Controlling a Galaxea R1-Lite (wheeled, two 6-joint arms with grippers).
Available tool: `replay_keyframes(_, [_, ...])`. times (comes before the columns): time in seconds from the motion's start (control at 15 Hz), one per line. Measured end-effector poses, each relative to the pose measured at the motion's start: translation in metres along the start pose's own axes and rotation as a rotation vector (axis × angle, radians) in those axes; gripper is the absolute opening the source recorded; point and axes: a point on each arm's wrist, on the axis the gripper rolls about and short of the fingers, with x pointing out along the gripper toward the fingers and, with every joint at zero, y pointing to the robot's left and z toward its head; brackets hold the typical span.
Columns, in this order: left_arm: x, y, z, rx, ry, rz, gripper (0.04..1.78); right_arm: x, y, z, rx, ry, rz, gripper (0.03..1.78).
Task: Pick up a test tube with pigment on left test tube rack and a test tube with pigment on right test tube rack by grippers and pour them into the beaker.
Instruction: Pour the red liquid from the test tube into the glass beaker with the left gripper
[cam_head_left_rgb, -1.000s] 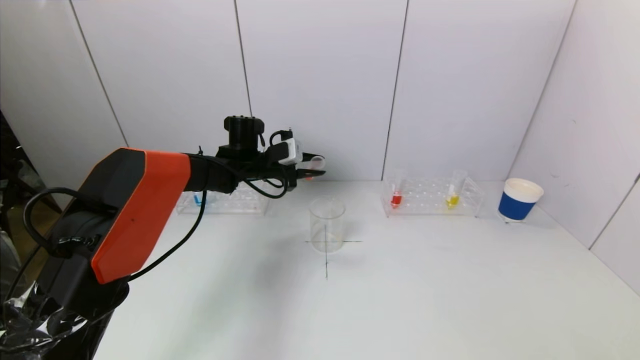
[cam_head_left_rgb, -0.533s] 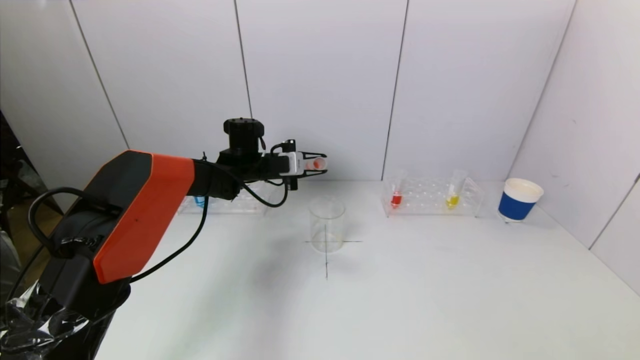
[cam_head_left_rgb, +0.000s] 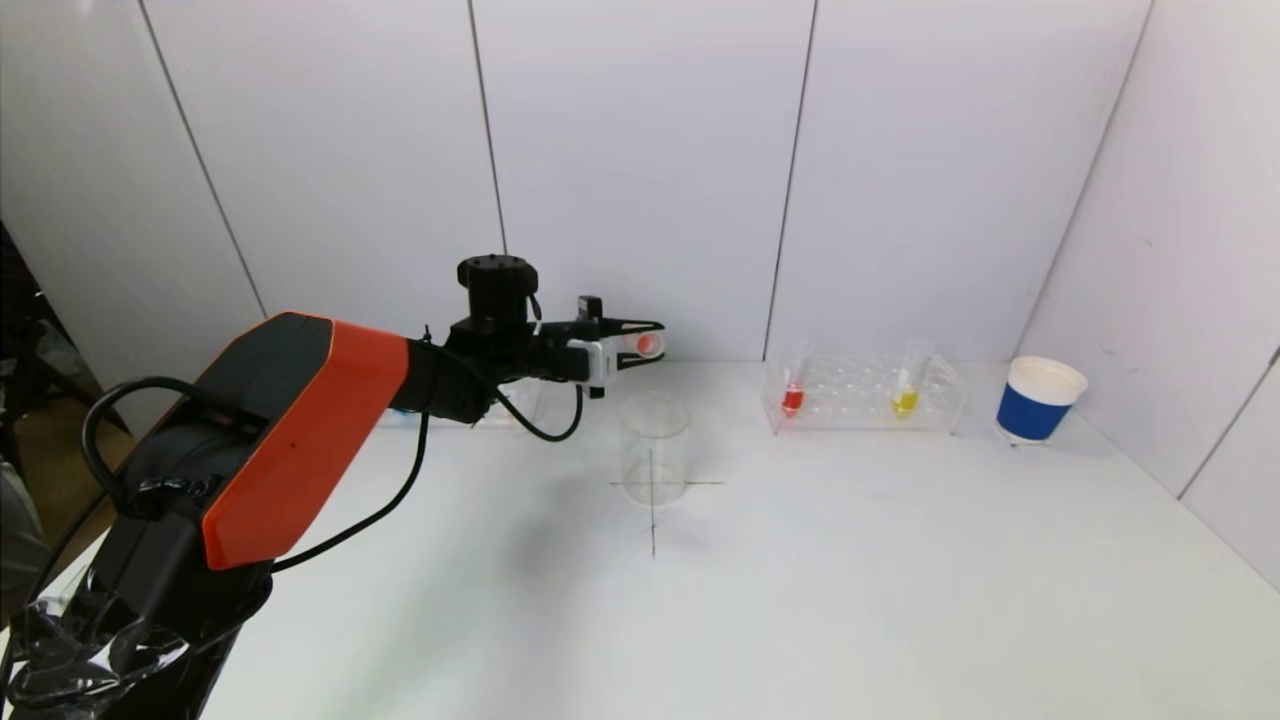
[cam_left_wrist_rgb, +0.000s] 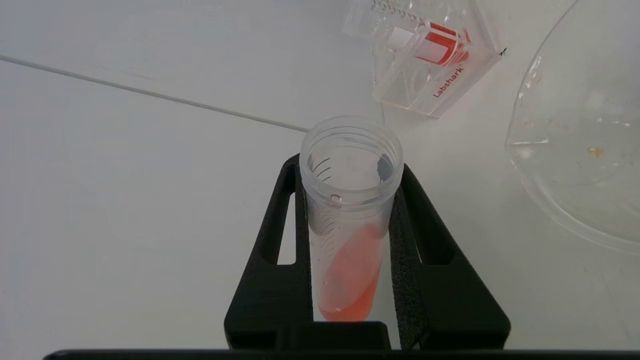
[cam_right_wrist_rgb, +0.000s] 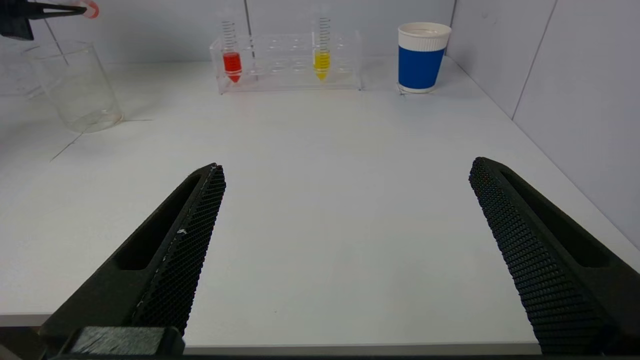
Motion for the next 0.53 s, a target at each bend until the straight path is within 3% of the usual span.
replay_keyframes(0.53, [0.0042, -0.0062, 0.0091, 0.155, -0.035, 0.051, 0.45, 0.0, 0.0, 0.0, 0.0, -0.001, 0.0, 1.77])
